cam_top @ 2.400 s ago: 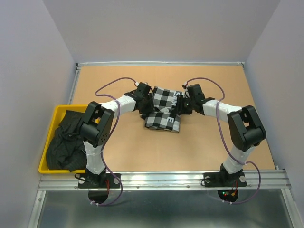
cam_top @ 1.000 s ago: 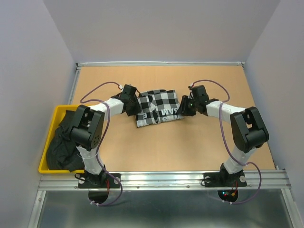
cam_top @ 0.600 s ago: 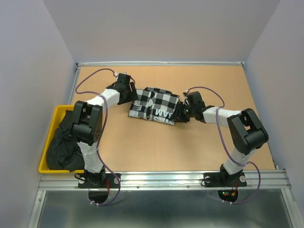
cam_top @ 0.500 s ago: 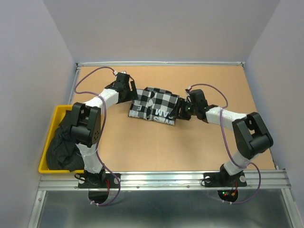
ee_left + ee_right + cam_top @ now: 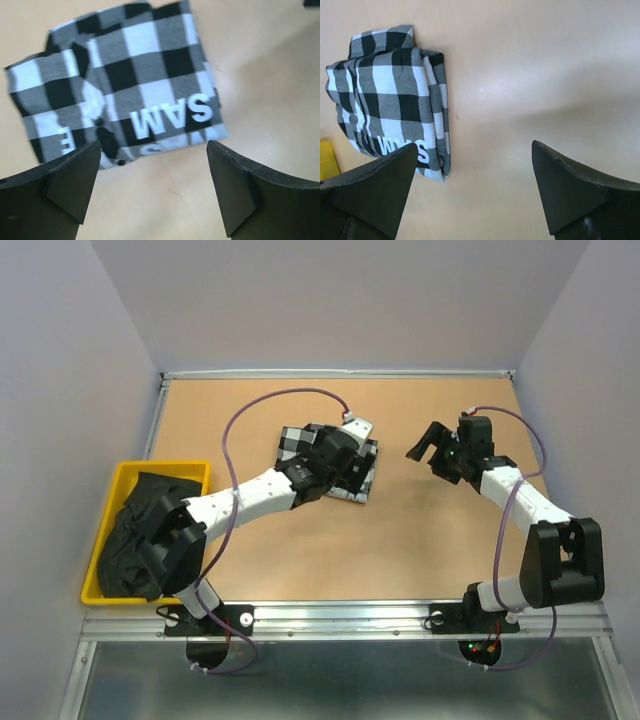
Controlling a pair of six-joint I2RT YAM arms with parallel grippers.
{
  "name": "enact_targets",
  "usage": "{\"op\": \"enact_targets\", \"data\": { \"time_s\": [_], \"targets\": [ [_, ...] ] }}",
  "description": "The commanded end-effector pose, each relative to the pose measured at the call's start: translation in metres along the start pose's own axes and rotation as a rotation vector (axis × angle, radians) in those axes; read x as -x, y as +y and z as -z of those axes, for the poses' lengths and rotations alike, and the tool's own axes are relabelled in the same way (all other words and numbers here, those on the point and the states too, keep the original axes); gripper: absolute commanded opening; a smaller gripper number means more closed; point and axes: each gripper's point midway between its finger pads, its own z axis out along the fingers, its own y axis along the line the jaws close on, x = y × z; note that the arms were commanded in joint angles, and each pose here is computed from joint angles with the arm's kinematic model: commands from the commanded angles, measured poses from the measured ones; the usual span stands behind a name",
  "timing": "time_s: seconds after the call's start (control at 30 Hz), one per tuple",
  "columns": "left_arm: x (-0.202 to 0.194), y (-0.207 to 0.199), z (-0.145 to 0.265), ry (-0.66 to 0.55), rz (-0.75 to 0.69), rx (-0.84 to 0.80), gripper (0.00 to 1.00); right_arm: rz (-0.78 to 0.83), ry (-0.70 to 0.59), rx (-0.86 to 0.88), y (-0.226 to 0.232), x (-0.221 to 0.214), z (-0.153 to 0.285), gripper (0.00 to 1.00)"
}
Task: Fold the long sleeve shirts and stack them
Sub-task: Fold the shirt
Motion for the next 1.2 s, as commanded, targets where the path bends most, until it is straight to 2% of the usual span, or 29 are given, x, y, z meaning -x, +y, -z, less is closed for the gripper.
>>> {"op": "enact_targets", "data": {
  "time_s": [0.0, 0.2, 0.43, 0.53, 0.77, 0.97, 1.0, 1.17],
  "targets": [
    [-0.012, -0.018, -0.011, 0.002, -0.101, 0.047, 0.98, -0.036, -0.073, -0.106, -0.021, 0.016, 0.020, 1.00],
    [-0.032, -0.067, -0.035, 0.036, -0.289, 0.075, 0.95, -0.060, -0.096, -0.141, -0.034, 0.020, 0.029, 1.00],
    [-0.050, -0.085, -0.053, 0.067, -0.413, 0.109, 0.88, -0.050, -0.103, -0.144, -0.035, 0.021, 0.035, 1.00],
    [-0.057, -0.086, -0.062, 0.081, -0.429, 0.123, 0.88, -0.052, -0.099, -0.144, -0.036, 0.020, 0.035, 1.00],
    [-0.070, -0.077, -0.078, 0.109, -0.484, 0.214, 0.75, -0.040, -0.092, -0.132, -0.035, 0.018, 0.036, 1.00],
    [-0.076, -0.069, -0.079, 0.125, -0.520, 0.251, 0.72, -0.040, -0.088, -0.129, -0.035, 0.017, 0.036, 1.00],
    [-0.077, -0.067, -0.080, 0.129, -0.522, 0.257, 0.66, -0.041, -0.084, -0.128, -0.035, 0.016, 0.035, 1.00],
    [-0.079, -0.068, -0.082, 0.134, -0.528, 0.263, 0.48, -0.051, -0.063, -0.110, -0.033, 0.012, 0.033, 1.00]
  ]
}}
